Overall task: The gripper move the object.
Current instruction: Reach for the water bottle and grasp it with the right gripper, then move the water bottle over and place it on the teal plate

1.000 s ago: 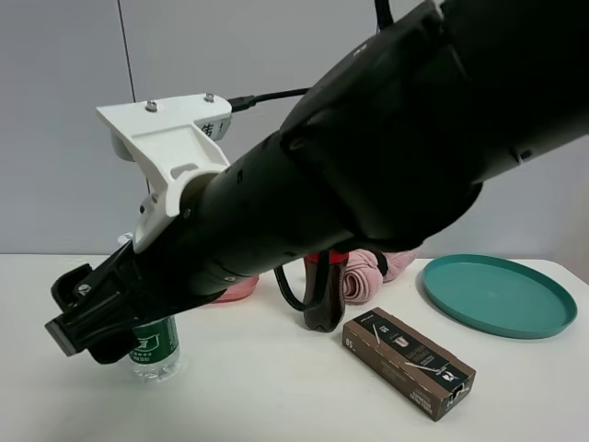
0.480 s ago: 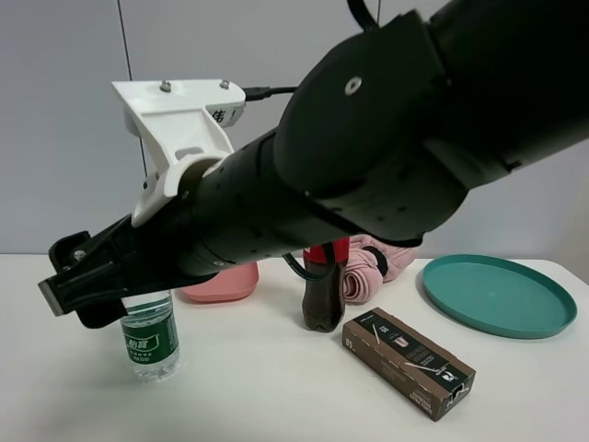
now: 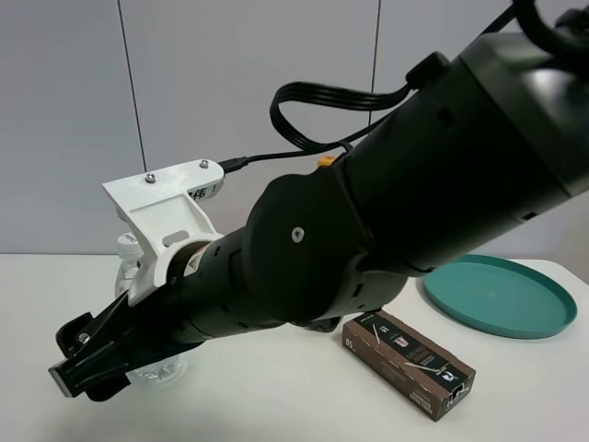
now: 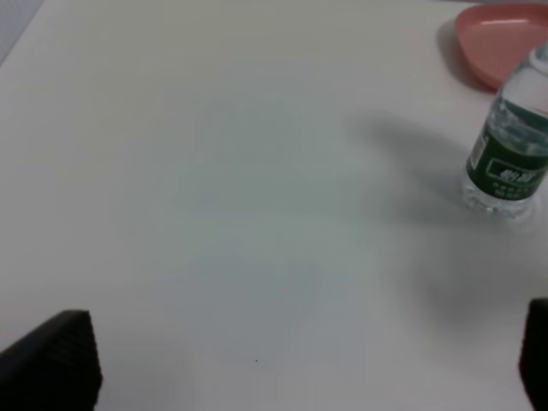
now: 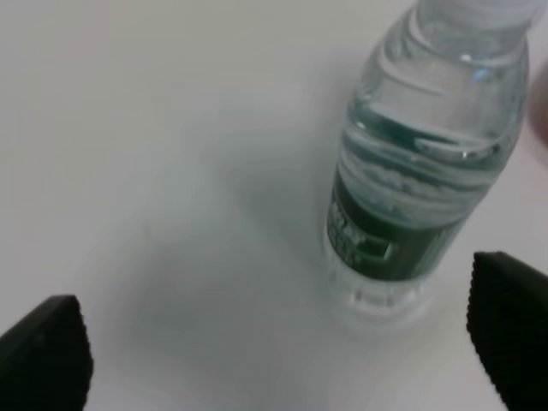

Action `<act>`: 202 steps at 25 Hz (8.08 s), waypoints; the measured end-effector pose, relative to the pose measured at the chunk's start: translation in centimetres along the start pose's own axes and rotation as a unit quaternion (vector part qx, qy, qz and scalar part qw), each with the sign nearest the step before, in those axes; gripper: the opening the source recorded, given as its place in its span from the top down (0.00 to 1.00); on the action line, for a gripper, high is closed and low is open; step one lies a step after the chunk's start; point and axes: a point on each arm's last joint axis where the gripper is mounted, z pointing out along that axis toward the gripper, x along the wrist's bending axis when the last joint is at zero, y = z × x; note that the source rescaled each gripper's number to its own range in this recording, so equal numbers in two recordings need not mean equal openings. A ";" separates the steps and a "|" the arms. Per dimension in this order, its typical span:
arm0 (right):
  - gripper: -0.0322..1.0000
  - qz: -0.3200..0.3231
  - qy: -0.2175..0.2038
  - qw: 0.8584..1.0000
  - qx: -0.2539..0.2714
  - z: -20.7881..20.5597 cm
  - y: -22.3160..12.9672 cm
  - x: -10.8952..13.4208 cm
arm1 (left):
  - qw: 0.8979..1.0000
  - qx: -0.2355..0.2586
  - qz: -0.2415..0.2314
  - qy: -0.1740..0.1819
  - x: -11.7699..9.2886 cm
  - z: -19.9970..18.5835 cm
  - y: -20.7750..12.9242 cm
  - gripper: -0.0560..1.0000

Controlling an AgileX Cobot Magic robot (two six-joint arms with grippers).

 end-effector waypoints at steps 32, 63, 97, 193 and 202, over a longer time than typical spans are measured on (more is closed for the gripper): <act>0.31 -0.023 -0.033 0.999 -0.028 1.4 -0.8 -1.3 | 1.000 0.000 0.000 0.000 0.0 0.0 0.0 0.00; 0.31 0.094 -0.077 0.992 -0.047 2.2 -1.6 -4.3 | 1.000 0.000 0.000 0.000 0.0 0.0 0.0 0.00; 0.32 0.019 -0.060 0.994 -0.084 3.8 -2.8 -3.7 | 1.000 0.000 0.000 0.000 0.0 0.0 0.0 0.00; 0.97 0.034 -0.044 0.997 -0.060 10.5 -1.5 -4.8 | 1.000 0.000 0.000 0.000 0.0 0.0 0.0 0.00; 0.97 0.034 -0.041 0.994 -0.093 7.0 3.3 -5.3 | 1.000 0.000 0.000 0.000 0.0 0.0 0.0 0.00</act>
